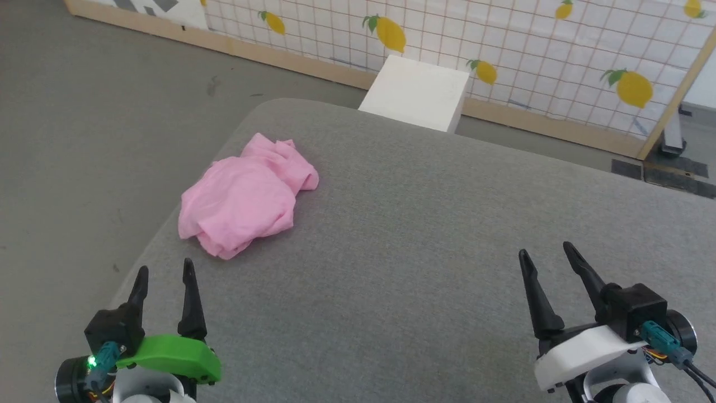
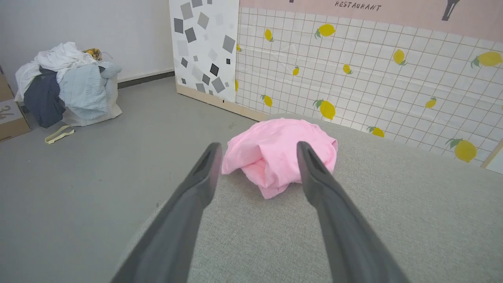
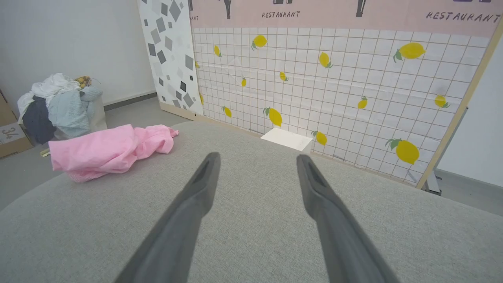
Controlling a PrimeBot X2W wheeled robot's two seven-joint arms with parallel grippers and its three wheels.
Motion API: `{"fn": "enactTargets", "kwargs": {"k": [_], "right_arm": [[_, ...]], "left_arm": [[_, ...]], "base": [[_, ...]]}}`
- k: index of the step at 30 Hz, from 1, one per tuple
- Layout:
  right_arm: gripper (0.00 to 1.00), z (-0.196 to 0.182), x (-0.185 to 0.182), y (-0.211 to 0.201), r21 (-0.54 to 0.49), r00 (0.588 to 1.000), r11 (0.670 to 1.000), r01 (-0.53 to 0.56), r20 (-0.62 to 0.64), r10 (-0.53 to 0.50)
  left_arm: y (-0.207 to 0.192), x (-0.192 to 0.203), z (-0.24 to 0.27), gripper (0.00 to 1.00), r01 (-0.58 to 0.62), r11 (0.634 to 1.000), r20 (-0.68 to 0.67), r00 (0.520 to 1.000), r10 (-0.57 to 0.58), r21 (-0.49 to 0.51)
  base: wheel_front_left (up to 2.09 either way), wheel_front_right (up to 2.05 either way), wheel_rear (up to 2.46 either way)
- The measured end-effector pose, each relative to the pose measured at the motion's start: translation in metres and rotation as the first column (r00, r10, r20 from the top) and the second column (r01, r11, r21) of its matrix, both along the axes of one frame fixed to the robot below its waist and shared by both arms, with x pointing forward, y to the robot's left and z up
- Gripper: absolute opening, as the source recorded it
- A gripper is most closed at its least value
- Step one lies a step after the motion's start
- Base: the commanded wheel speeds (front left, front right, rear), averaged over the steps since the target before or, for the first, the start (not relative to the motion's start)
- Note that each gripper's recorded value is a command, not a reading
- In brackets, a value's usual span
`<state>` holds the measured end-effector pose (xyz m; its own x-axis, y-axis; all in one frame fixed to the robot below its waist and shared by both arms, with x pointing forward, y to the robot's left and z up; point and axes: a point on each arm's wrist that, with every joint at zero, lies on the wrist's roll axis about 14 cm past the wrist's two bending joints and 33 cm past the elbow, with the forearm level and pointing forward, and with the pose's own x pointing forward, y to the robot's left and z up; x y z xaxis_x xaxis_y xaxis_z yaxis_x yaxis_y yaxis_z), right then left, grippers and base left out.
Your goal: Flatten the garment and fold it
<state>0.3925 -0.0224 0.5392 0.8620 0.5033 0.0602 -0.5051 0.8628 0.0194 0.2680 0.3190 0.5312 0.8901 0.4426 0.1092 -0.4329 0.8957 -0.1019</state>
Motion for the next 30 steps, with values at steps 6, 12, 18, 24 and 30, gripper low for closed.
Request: {"fn": "enactTargets", "kwargs": {"k": [6, 12, 18, 24, 30], "right_arm": [[1.00, -0.002, 0.001, 0.012, 0.001, 0.999, 0.999, -0.033, -0.007, 0.033], [1.00, -0.005, 0.003, 0.018, 0.005, 0.999, 0.999, -0.051, -0.014, 0.052], [1.00, -0.008, 0.006, 0.022, 0.009, 0.998, 0.998, -0.060, -0.028, 0.060], [1.00, -0.013, 0.014, 0.026, 0.009, 0.996, 0.997, -0.071, -0.044, 0.071], [1.00, -0.019, 0.028, 0.031, 0.013, 0.996, 0.997, -0.074, -0.058, 0.075]], "left_arm": [[0.010, -0.010, -0.002, 1.00, -0.040, 0.999, -0.002, 0.999, 0.040, -0.001], [0.022, -0.011, 0.007, 1.00, -0.067, 0.998, 0.024, 0.997, 0.066, 0.016], [0.035, 0.006, 0.042, 1.00, -0.065, 0.995, 0.103, 0.993, 0.057, 0.081], [0.041, 0.050, 0.101, 1.00, -0.006, 0.984, 0.204, 0.978, -0.031, 0.177], [0.051, 0.106, 0.119, 1.00, 0.072, 0.975, 0.147, 0.984, -0.104, 0.208]], "base": [[0.00, 0.00, 0.00], [0.00, 0.00, 0.00], [0.00, 0.00, 0.00], [0.00, 0.00, 0.00], [0.00, 0.00, 0.00]]}}
